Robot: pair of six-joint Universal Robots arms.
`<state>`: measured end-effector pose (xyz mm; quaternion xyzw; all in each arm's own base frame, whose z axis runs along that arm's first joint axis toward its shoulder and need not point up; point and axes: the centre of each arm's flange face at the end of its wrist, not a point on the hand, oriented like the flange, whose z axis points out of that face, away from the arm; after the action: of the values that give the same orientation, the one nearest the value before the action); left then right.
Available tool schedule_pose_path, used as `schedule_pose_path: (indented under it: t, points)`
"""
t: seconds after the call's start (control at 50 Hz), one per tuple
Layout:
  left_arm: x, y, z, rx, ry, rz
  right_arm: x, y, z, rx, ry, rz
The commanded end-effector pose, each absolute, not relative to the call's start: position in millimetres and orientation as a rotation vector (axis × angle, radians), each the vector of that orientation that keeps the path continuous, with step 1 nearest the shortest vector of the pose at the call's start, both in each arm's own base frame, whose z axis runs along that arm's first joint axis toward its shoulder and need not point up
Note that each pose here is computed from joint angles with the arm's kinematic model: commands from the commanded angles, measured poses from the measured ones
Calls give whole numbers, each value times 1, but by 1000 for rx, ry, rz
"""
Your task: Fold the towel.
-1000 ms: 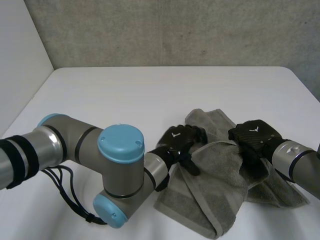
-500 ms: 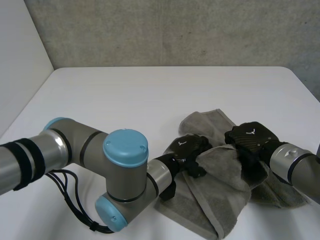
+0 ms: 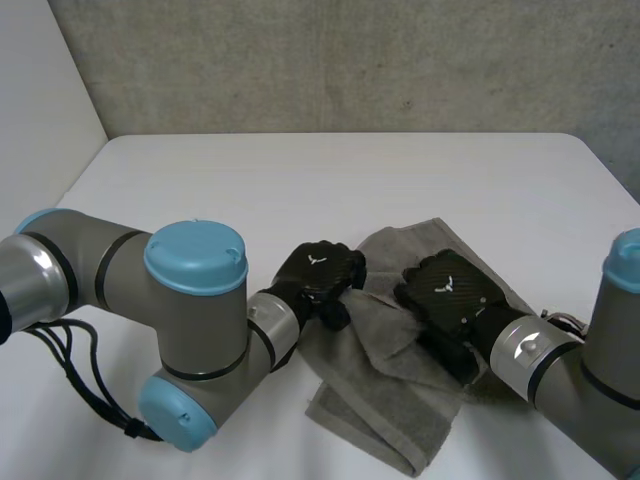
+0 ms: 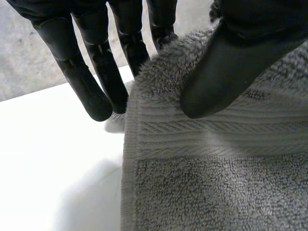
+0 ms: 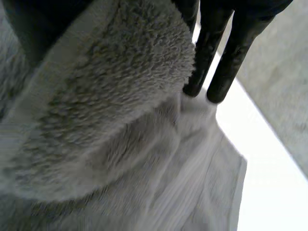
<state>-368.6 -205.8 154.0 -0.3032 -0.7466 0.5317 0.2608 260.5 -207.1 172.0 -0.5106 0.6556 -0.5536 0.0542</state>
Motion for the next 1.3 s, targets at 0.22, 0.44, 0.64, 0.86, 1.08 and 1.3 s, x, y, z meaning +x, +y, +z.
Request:
schedule_pose_path:
  t: [0.22, 0.44, 0.64, 0.86, 1.08, 1.3]
  points:
    - [-345, -220, 168, -734, -2104, 1501, 233, -217, 156, -1176, 2343, -1531]
    - [-340, -212, 159, -747, -2136, 1461, 220, -221, 164, -975, 2369, -1466]
    - [-341, -207, 152, -783, -2123, 1404, 225, -222, 166, -1041, 2327, -1442]
    - [-343, -208, 144, -799, -2127, 1378, 230, -229, 193, -1512, 2205, -1668]
    - [-348, -210, 126, -810, -2145, 1328, 227, -230, 177, -1515, 2294, -1568]
    - [-357, -201, 129, -856, -2063, 1262, 224, -234, 169, -1506, 2316, -1553]
